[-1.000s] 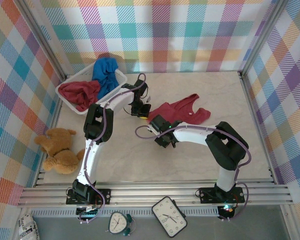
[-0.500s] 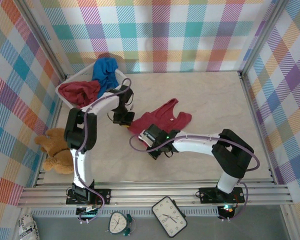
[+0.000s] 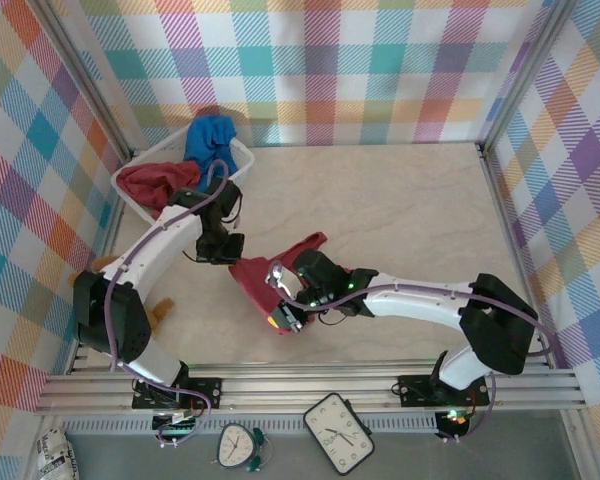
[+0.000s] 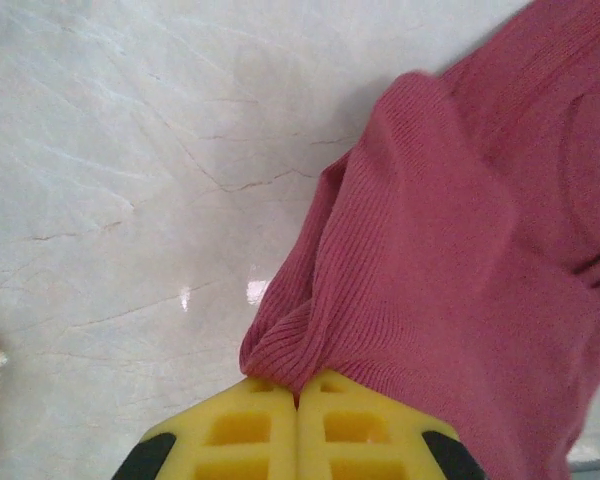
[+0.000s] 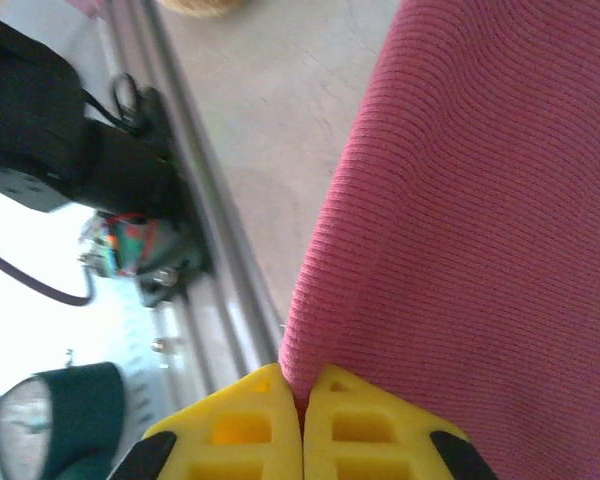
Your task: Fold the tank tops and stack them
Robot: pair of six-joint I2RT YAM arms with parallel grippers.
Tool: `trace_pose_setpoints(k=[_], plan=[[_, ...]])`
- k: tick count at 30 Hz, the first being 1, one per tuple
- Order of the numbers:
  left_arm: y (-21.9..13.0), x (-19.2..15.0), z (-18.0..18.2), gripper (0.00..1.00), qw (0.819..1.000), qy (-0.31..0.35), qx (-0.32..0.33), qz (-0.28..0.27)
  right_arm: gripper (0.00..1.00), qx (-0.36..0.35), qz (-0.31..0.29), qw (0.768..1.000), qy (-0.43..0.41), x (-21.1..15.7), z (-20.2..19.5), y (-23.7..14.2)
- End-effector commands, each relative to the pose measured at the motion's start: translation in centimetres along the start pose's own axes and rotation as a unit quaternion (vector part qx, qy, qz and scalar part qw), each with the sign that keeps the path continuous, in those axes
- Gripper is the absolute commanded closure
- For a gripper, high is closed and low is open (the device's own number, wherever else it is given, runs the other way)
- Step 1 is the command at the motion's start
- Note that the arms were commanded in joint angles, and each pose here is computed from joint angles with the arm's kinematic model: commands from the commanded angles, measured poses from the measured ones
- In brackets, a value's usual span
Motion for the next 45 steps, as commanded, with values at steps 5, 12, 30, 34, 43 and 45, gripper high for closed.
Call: trace_pose_setpoints(k=[5, 12, 30, 34, 43, 45], plan=[[-2.1, 2.1, -2.5, 1.0, 0.999, 0.012, -0.026, -0.022, 1.0, 0.105, -0.043, 0.991, 0.077, 0.8, -0.7, -3.8], [-0.7, 5.8, -5.5, 1.0, 0.998, 0.04, -0.043, -0.02, 1.0, 0.098, -0.072, 0.983, 0.137, 0.1, -4.3, -6.2], [4.6, 13.3, -11.0, 1.0, 0.993, 0.073, -0.088, -0.013, 0.98, 0.008, -0.113, 0.973, 0.203, -2.0, -11.8, -10.8], [6.1, 14.2, -12.1, 1.0, 0.992, 0.081, -0.099, -0.011, 0.98, -0.006, -0.104, 0.97, 0.22, -2.8, -13.2, -10.9], [8.7, 16.0, -13.4, 0.96, 0.988, 0.083, -0.125, -0.019, 0.95, -0.056, -0.111, 0.962, 0.244, -4.0, -16.6, -11.2], [9.2, 16.3, -13.6, 0.95, 0.989, 0.083, -0.124, -0.021, 0.95, -0.074, -0.117, 0.958, 0.251, -4.2, -17.5, -11.4]])
Point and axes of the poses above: each hand's point on the last joint's axis, 136 mm out from that joint toward the fingers, its own y axis out along the fingers, its own z axis along the line the jaws close on, x = y × z, the point moved 10 cm from there along -y, back along the fingers, and after that the axes turned 2 degrees about y, right-handed, at the moved point
